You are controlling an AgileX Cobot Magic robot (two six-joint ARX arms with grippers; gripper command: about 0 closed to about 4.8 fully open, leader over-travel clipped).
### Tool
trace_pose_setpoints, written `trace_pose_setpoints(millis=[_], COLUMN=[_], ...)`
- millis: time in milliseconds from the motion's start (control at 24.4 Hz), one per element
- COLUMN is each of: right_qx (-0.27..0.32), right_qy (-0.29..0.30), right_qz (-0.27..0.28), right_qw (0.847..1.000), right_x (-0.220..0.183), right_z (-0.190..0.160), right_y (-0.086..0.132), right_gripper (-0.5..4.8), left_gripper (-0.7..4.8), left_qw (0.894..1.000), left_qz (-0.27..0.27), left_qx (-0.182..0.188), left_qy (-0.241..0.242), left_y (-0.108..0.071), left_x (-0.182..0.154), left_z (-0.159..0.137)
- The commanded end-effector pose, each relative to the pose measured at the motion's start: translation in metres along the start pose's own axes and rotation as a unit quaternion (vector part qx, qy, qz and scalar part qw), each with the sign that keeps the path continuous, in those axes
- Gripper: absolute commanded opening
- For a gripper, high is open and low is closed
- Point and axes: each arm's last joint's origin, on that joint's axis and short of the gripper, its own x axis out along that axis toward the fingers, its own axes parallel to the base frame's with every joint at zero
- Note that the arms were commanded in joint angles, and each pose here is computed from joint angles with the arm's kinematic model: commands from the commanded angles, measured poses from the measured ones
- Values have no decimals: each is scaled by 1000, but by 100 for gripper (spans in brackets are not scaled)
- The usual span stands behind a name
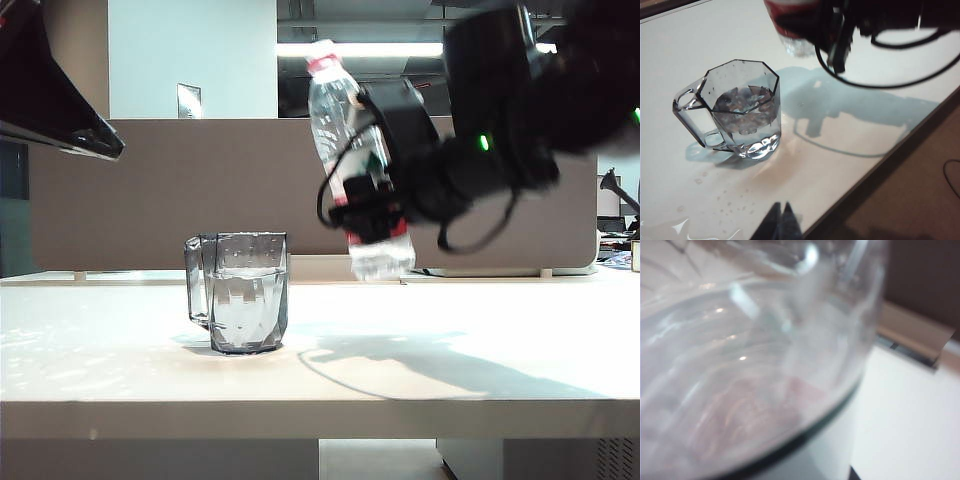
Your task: Pick up the mineral water bottle on the table and pour water into the mug until it's half full.
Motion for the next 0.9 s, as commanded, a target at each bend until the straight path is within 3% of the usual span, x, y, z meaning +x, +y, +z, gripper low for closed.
trace_pose_setpoints(millis=[41,369,902], right_qx=[71,158,157], right_qy=[-69,-79,-50], right_qz=[-6,1,7], right_qw=[995,984,986], right_x=[-4,6,9], right_z=[-8,-45,-65], right_y=[2,13,18], right_gripper=[230,230,230], left_gripper=[-1,-1,-1], left_qw=[1000,1000,1000], left_qz=[-1,-1,-1], left_qx=[0,0,0], left_qy=[-8,-9,-8], left_y=[0,0,0], left_x=[-1,-1,-1], left_z=[2,2,2])
